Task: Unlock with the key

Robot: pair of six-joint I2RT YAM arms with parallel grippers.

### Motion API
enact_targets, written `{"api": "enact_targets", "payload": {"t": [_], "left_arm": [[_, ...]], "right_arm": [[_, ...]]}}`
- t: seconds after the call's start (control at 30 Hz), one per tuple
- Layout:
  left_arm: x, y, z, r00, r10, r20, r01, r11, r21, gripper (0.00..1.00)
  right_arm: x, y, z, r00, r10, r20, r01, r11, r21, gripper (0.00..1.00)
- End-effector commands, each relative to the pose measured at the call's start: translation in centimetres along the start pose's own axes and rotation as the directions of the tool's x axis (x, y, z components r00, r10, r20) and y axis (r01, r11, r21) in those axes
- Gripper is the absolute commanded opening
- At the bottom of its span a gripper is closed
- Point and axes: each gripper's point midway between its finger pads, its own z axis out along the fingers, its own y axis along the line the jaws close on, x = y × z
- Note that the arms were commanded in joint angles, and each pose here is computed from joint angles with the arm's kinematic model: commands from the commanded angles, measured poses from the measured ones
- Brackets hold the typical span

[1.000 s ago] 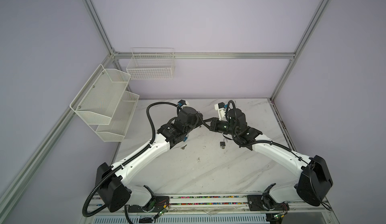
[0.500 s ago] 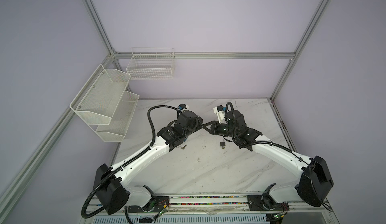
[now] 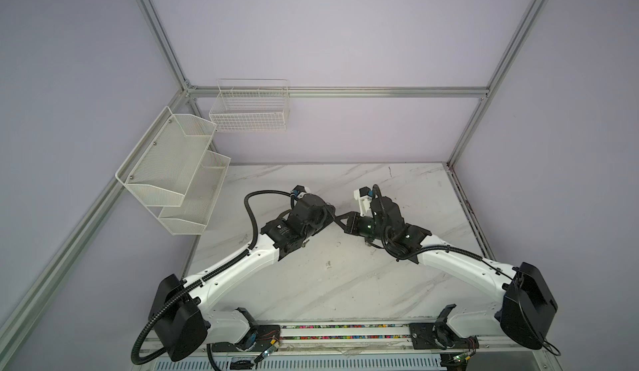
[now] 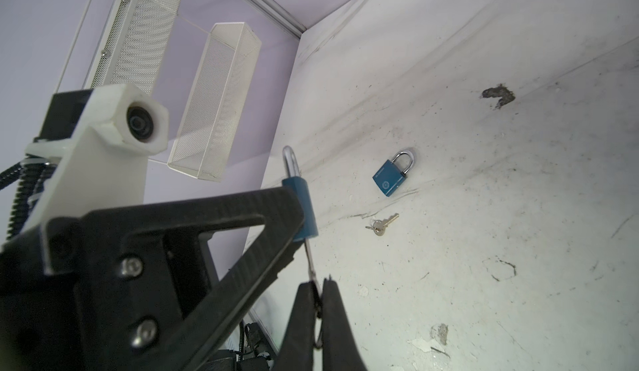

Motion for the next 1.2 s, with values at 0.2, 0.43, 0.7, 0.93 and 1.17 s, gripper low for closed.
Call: {"api": "enact_targets", "payload": {"t": [0.2,0.43,0.7,0.93,1.17], "left_arm": [[4.5,2.1,0.2,0.99,-0.025,-0.141,0.017,0.998,-0.058,0.06],[3.3,3.0,-0.3,0.996,-0.044,-0.077,0.036,0.995,-0.094,0.06],[1.0,3.7,-1.0,0.995,-0.101,0.019,0.102,0.989,-0.109,0.06],[0.9,3.0,-1.0,0.995,-0.1,0.014,0.101,0.991,-0.085,0.06],[1.9,1.9,-0.7,0.996,-0.082,-0.046,0.079,0.995,-0.062,0.06]], "right_arm": [[-3.3,0.9,0.5,0.972,-0.182,0.149,0.173,0.982,0.069,0.0],[-2.9,-1.1,0.1,0.954,-0.268,0.131,0.247,0.956,0.157,0.0],[-2.4,-1.5,-1.2,0.968,-0.215,0.134,0.192,0.967,0.166,0.0],[-2.1,0.0,-0.2,0.985,-0.128,0.118,0.119,0.99,0.08,0.0],[-2.5,2.5,1.2,0.982,-0.163,0.099,0.165,0.986,-0.018,0.0]]}}
